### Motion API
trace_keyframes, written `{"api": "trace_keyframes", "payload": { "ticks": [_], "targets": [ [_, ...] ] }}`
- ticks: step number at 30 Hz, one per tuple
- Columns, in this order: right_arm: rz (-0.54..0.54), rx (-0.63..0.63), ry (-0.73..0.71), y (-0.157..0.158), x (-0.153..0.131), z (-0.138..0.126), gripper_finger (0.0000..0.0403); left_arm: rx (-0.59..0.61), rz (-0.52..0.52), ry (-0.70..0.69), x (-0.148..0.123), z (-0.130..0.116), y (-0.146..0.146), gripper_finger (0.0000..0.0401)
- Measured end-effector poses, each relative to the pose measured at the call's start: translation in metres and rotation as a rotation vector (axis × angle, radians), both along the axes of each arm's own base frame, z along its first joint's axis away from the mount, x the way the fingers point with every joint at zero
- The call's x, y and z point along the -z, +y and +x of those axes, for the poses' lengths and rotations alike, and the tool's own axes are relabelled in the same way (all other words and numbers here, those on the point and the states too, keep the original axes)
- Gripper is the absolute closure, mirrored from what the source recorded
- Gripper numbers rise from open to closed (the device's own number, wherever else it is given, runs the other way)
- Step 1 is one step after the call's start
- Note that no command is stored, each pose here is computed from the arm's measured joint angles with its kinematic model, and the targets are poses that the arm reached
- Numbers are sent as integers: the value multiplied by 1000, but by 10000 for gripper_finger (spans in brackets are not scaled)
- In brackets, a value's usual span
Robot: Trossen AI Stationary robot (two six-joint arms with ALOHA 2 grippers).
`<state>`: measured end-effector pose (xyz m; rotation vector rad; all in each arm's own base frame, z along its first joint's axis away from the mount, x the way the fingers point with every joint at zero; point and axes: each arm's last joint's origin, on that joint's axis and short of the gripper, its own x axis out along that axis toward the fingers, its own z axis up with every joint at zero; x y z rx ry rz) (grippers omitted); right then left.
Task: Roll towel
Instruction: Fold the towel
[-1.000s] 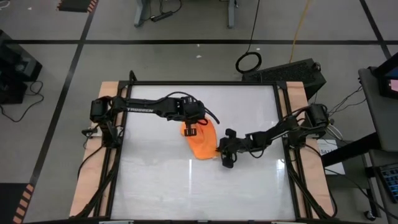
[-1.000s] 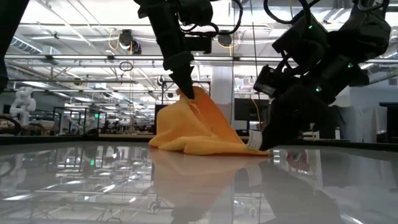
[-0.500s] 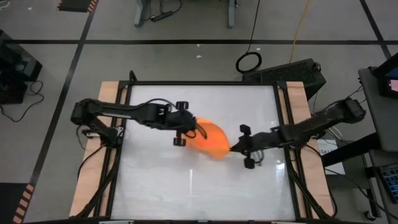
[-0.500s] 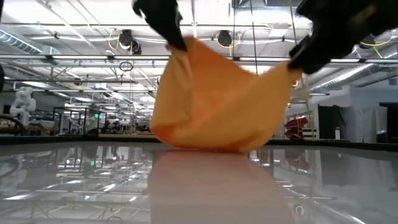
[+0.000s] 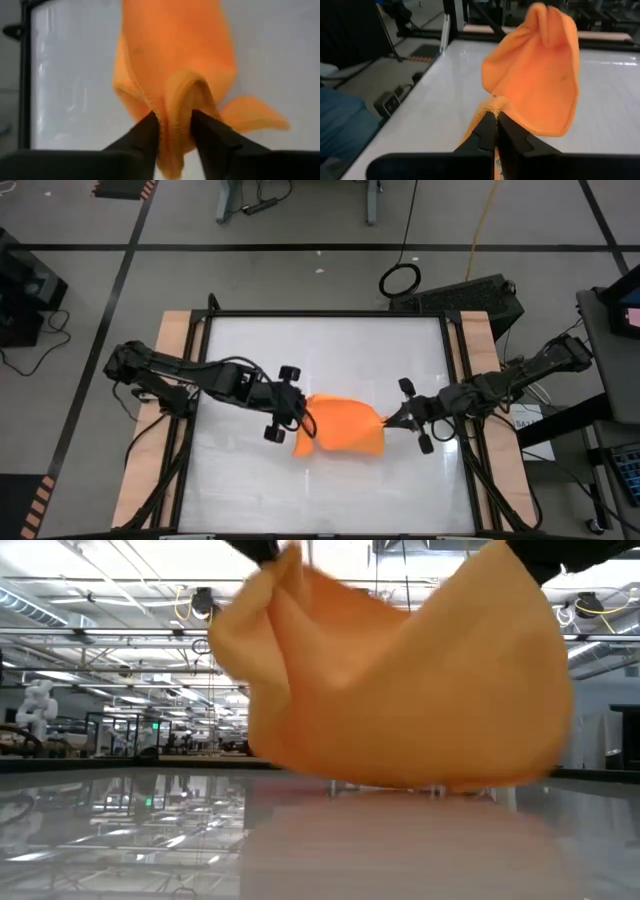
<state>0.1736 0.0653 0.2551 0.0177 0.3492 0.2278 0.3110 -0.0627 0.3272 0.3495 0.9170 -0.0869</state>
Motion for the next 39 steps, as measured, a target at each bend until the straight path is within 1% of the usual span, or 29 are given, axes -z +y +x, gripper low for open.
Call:
{"api": "trace_keyframes", "payload": {
  "ticks": [3,4,7,11,14,17,20,25,28,31,34,37,39],
  "targets": [
    [1,19,67,-1,7,0,403,-19,15,54,7,1,4,214],
    [8,26,89,-2,9,0,403,-26,4,75,9,0,4,201],
    [23,45,163,-2,15,-1,403,-16,-29,156,18,0,5,174],
    [64,54,266,-2,24,-4,402,-53,-62,181,25,5,4,167],
    [105,49,357,-1,31,-5,402,-69,-74,187,36,15,2,166],
    [134,76,441,-1,38,-6,402,-48,-107,202,52,26,-1,166],
    [137,109,516,0,46,-5,402,-22,-159,231,76,35,-3,166],
    [99,126,592,0,56,-3,402,20,-197,340,112,41,-7,166],
    [56,137,622,0,61,-3,402,35,-204,364,130,45,-12,166],
    [-16,209,637,-4,65,-4,402,56,-209,375,142,50,-15,166],
    [-84,311,657,-11,67,-7,402,97,-225,393,152,53,-17,166],
    [-133,400,687,-18,70,-11,402,111,-222,409,157,54,-19,166],
    [-152,434,710,-22,71,-13,402,114,-220,415,160,55,-19,166]
  ]
}}
